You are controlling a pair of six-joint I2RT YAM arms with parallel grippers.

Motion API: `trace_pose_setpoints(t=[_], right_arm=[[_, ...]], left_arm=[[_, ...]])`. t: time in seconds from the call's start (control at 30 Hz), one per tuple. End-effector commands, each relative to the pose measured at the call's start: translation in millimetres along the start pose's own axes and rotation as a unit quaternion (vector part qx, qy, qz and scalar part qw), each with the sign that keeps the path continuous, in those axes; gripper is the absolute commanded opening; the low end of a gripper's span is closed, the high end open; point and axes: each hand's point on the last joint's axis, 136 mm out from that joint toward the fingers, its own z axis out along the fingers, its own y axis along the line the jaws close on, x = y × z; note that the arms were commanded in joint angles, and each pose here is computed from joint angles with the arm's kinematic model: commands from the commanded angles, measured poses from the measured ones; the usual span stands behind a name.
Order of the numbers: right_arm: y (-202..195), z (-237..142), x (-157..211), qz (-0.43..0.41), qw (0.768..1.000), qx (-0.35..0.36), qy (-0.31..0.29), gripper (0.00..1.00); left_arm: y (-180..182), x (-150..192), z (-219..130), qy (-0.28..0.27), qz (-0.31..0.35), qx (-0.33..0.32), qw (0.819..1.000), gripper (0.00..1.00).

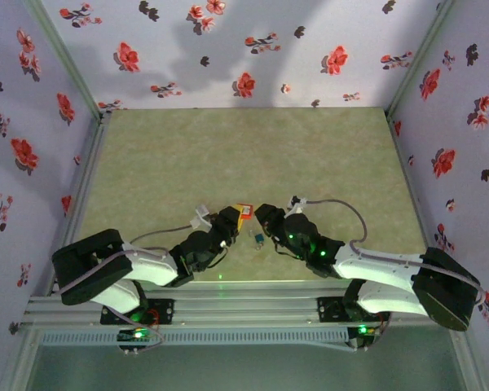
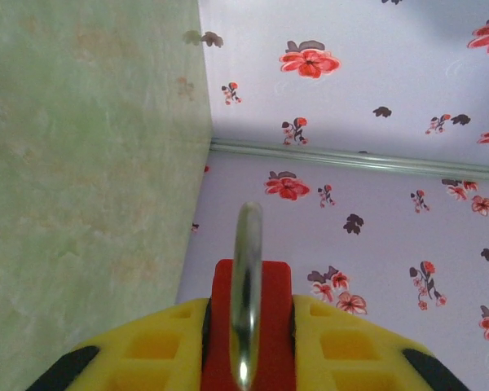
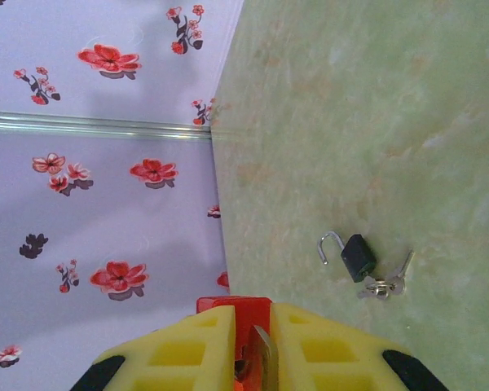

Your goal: Lock with the key

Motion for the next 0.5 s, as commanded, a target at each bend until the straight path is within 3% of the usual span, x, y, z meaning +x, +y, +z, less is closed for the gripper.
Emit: trace_pose_setpoints(t=[0.0,0.47], right_arm=[[13.1,-3.7,-0.2,-0.006,0.999,-0.031,-0.002,0.18],[6.0,-5.4,-2.6,-0.009,1.000,-0.027,-0.010,0.12]], left_arm=[[-10.0,6.1,3.8,0.002,-0.021,0.017,1.000,0.00],[-7.0,8.0,5.2,0.003,-0.039,0.013,0.999,0.00]])
